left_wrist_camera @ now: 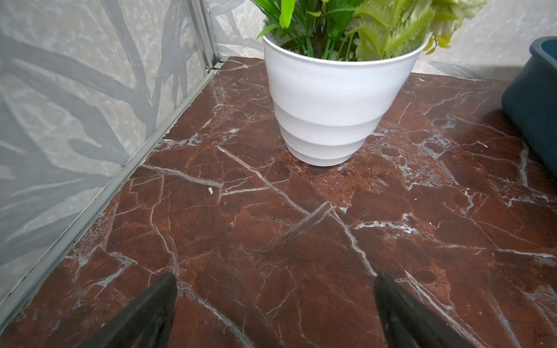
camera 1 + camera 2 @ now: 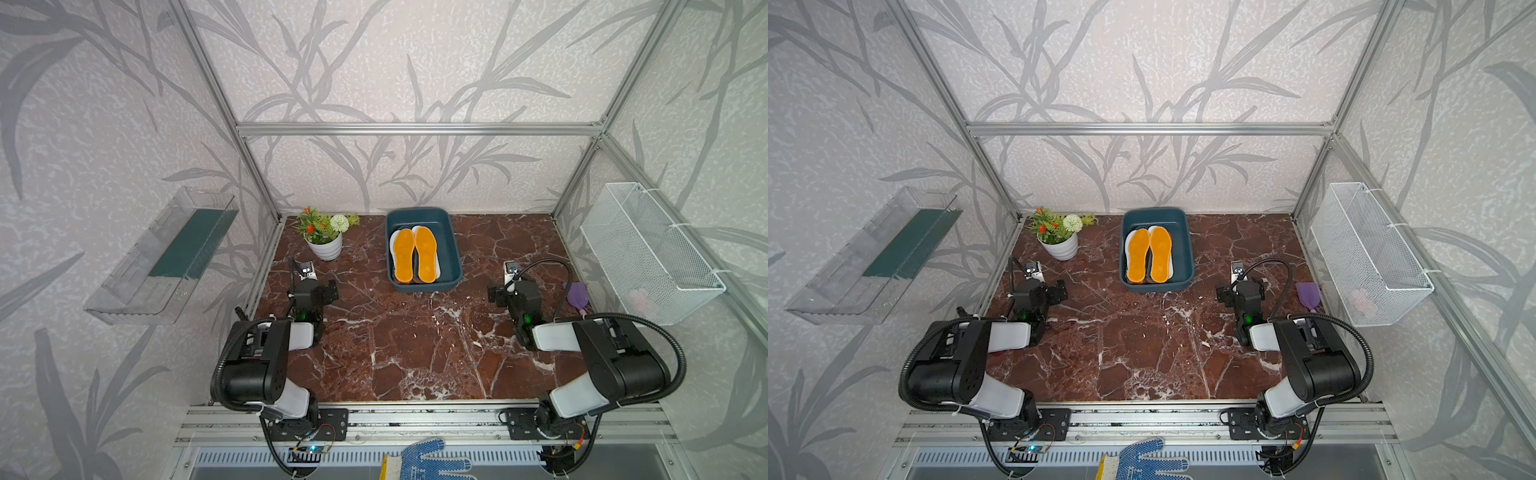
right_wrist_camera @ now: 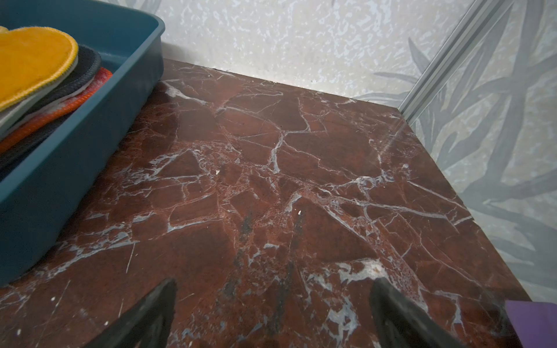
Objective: Put the insoles into the storage box
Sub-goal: Reset both arms
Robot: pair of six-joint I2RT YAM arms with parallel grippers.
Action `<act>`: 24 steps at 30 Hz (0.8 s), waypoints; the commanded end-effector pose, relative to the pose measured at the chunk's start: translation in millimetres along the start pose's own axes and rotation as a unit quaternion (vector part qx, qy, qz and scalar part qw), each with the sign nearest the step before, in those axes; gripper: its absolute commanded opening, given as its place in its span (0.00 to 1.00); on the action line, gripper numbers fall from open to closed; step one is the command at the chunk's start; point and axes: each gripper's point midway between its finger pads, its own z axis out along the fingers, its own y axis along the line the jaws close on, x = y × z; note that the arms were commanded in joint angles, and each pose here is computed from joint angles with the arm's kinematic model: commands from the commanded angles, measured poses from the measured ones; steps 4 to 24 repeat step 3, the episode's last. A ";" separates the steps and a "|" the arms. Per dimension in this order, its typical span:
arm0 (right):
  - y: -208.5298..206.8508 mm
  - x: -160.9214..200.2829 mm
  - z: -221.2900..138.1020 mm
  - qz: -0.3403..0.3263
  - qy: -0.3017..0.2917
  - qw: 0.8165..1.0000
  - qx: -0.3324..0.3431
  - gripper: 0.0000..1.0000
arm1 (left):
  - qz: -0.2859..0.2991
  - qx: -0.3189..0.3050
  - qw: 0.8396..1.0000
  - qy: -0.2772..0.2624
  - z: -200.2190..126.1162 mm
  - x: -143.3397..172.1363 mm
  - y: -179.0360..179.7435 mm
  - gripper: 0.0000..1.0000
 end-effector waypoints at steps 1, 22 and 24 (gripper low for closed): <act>-1.2 -7.0 -1.0 0.006 -0.009 1.000 0.000 0.99 | 0.001 0.006 1.000 -0.015 2.3 -13.9 -2.3 0.99; -1.6 -7.3 -0.6 0.007 -0.009 1.000 -0.001 0.99 | 0.000 0.007 1.000 -0.016 2.1 -14.0 -2.7 0.99; -1.6 -7.3 -0.6 0.007 -0.009 1.000 -0.001 0.99 | 0.000 0.007 1.000 -0.016 2.1 -14.0 -2.7 0.99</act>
